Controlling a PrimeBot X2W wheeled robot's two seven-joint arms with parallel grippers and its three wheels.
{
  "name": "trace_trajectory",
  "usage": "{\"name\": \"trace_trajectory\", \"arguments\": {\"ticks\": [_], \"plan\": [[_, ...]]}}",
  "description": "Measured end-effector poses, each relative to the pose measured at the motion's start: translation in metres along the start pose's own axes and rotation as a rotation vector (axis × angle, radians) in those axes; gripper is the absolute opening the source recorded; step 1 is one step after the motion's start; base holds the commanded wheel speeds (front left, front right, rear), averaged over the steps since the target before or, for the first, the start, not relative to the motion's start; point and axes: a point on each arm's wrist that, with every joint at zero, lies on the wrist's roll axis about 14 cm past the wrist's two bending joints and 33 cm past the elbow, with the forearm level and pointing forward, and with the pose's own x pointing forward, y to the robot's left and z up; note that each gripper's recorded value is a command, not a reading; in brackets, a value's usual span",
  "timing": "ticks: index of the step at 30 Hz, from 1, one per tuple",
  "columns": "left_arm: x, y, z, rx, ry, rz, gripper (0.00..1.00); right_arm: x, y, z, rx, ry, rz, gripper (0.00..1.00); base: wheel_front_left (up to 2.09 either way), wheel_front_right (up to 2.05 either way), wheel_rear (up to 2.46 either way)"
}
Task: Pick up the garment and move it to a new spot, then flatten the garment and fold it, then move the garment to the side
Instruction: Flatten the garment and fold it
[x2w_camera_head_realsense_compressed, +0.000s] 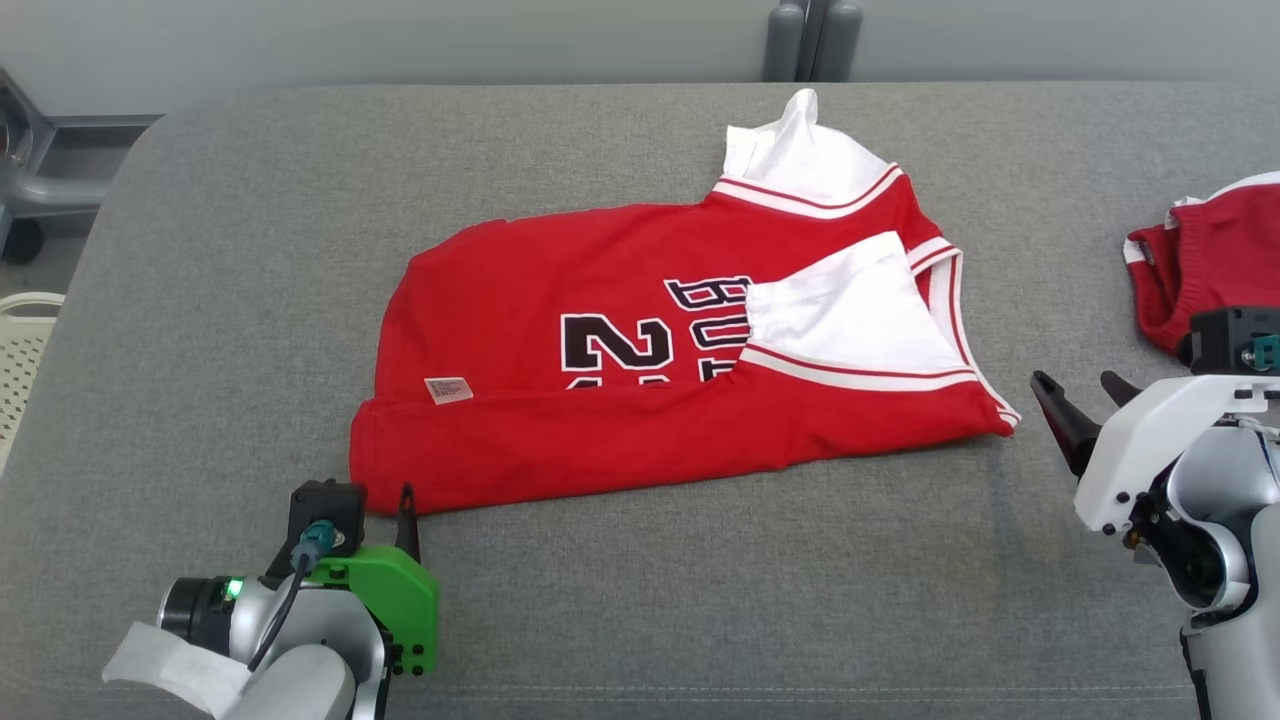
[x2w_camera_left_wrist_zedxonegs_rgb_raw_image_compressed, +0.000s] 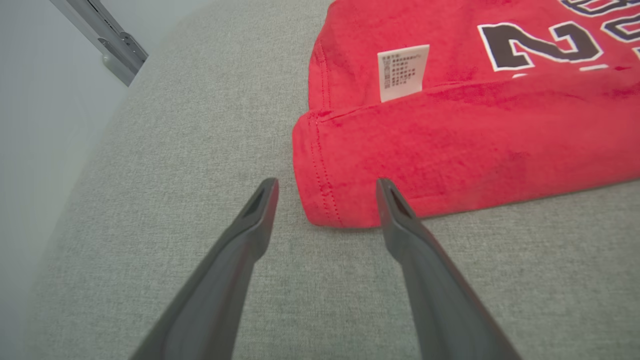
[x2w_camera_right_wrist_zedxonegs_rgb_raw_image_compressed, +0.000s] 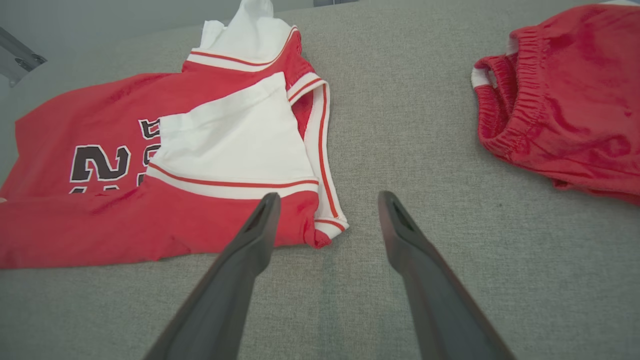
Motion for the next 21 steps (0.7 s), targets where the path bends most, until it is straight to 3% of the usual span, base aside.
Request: {"name": "trace_trajectory", "arguments": {"ticks": [21], "plan": [[0.026, 0.007, -0.034, -0.044, 0.178, 0.021, 1.00, 0.039, 0.009, -0.037, -0.010, 0.114, -0.003, 1.00, 0.00, 0.00, 0.00]]}}
